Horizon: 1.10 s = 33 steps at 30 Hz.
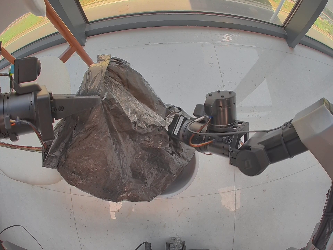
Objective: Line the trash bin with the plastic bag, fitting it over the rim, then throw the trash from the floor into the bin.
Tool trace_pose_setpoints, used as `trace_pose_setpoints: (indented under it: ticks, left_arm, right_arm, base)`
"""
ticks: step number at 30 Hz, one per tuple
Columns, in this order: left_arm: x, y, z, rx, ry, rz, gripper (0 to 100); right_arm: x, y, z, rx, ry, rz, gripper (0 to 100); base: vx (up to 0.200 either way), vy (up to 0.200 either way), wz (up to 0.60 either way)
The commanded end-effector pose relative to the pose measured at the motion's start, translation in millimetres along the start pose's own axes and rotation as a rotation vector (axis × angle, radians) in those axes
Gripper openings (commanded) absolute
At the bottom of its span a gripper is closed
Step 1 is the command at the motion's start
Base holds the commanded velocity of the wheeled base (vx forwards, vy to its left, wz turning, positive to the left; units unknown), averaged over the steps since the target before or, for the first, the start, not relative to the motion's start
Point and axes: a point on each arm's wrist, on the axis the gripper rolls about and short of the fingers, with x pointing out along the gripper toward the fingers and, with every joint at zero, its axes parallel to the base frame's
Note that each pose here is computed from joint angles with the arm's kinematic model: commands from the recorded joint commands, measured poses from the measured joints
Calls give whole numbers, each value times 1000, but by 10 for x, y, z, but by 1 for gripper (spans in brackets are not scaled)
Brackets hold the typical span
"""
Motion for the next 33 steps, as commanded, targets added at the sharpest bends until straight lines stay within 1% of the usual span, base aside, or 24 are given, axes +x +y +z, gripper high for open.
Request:
trace_pose_setpoints:
  ticks: [1, 2, 5, 9, 10, 11, 12, 13, 17, 18, 19, 21, 24, 26, 29, 31, 33]
  left_arm:
    - [-4, 3, 14, 2, -6, 22, 0]
    - [-6, 4, 23, 4, -9, 32, 0]
    - [-6, 4, 23, 4, -9, 32, 0]
    - [-10, 2, 35, 5, -14, 32, 0]
    - [-10, 2, 35, 5, -14, 32, 0]
    - [-6, 4, 38, 5, -14, 34, 0]
    - [-6, 3, 38, 5, -14, 32, 0]
    - [-1, 6, 37, 5, -14, 34, 0]
    - [6, 8, 27, 2, -9, 28, 0]
    - [13, 8, 21, 1, -6, 26, 0]
    - [18, 9, 20, 2, -5, 23, 0]
    - [34, -16, 27, 4, -4, 8, 0]
    - [99, -28, 40, 6, 3, -8, 0]
    - [159, -26, 67, 9, 6, -15, 0]
    - [265, -19, 130, 11, 5, -26, 0]
    - [350, -4, 174, 14, 5, -28, 0]
    - [426, 22, 197, 13, 8, -28, 0]
  right_arm:
    - [-106, 224, -197, 5, 52, 47, 0]
    - [-96, 286, -279, 0, 71, 60, 0]
    - [-91, 344, -350, -4, 88, 74, 0]
    - [-93, 462, -557, 5, 139, 94, 0]
    - [-93, 462, -557, 5, 139, 94, 0]
    - [-91, 488, -648, 8, 163, 96, 0]
    - [-88, 485, -660, 9, 166, 95, 0]
    - [-71, 436, -758, 4, 190, 75, 0]
    - [-83, 245, -945, -20, 241, 13, 0]
    - [-81, 136, -1010, -38, 263, -19, 0]
    - [-85, 72, -1017, -55, 269, -35, 0]
    - [-87, -17, -953, -82, 257, -54, 0]
    - [-90, -130, -752, -82, 208, -80, 0]
    - [-133, -180, -567, -97, 164, -89, 0]
    - [-253, -256, -278, -142, 98, -107, 0]
    - [-360, -288, -92, -151, 54, -117, 0]
    - [-464, -258, 39, -149, 22, -105, 0]
  base:
    - [0, 0, 0]
    - [0, 0, 0]
    - [0, 0, 0]
    - [0, 0, 0]
    - [0, 0, 0]
    - [0, 0, 0]
    - [0, 0, 0]
    - [0, 0, 0]
    - [0, 0, 0]
    - [0, 0, 0]
    - [0, 0, 0]
    - [0, 0, 0]
    - [0, 0, 0]
    - [0, 0, 0]
    - [0, 0, 0]
    - [0, 0, 0]
    - [0, 0, 0]
